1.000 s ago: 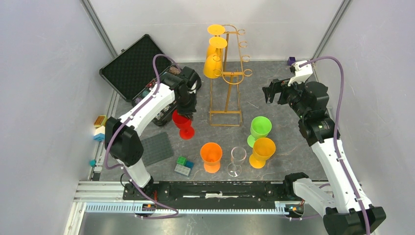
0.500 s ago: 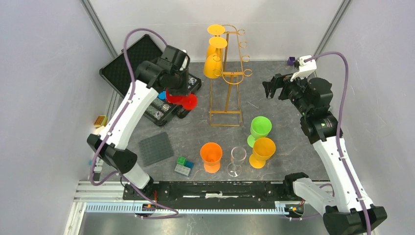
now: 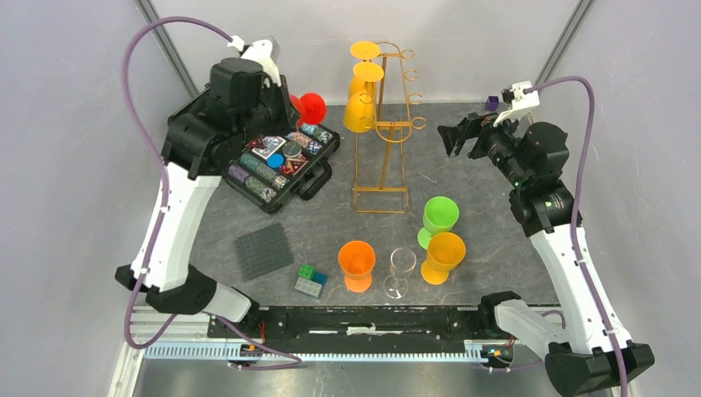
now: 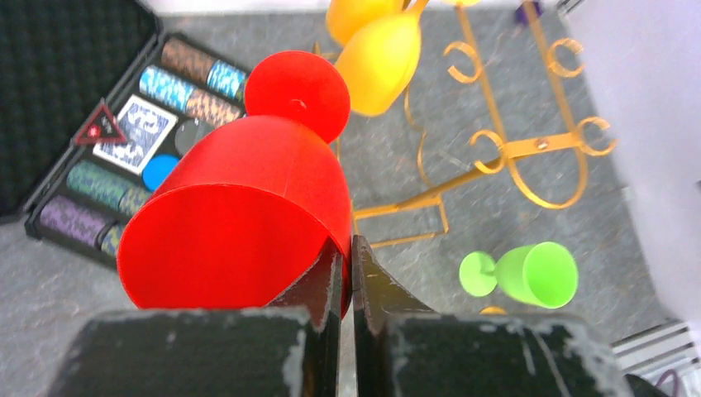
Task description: Place the wine glass upside down on the wine glass rack
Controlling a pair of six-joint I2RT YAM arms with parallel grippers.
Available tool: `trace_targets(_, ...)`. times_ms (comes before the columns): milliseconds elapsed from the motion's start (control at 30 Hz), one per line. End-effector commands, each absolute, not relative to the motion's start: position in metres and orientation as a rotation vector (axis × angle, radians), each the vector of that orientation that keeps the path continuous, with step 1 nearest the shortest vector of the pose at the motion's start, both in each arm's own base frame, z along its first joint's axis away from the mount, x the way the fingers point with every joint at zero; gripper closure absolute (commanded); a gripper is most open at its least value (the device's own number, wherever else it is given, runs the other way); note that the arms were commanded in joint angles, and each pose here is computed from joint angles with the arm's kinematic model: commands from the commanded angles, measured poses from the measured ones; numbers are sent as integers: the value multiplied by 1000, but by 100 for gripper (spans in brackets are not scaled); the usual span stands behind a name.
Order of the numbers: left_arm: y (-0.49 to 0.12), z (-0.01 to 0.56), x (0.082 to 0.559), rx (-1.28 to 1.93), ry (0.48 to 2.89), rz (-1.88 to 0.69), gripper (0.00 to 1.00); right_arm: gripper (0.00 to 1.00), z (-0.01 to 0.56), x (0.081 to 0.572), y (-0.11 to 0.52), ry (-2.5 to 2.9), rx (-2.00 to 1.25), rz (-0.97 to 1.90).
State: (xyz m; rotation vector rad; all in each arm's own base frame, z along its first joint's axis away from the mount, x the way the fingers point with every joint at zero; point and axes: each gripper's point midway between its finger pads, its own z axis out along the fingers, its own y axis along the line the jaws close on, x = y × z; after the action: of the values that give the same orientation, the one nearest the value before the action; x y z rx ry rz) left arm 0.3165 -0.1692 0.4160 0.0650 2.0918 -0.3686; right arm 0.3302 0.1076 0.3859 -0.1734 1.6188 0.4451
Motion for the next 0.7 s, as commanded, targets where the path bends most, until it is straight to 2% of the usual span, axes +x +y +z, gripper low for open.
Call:
trace_targets(0, -171, 486, 312, 65, 1827, -489, 98, 3, 424, 327, 124, 1506, -217, 551)
trace_targets(500, -235, 543, 284, 232, 1619, -959, 98, 1, 457, 313, 156, 1342, -352, 741)
trace_targets(667, -259, 539, 273, 320, 1633, -1111, 98, 8, 464, 302, 169, 1266, -414, 820)
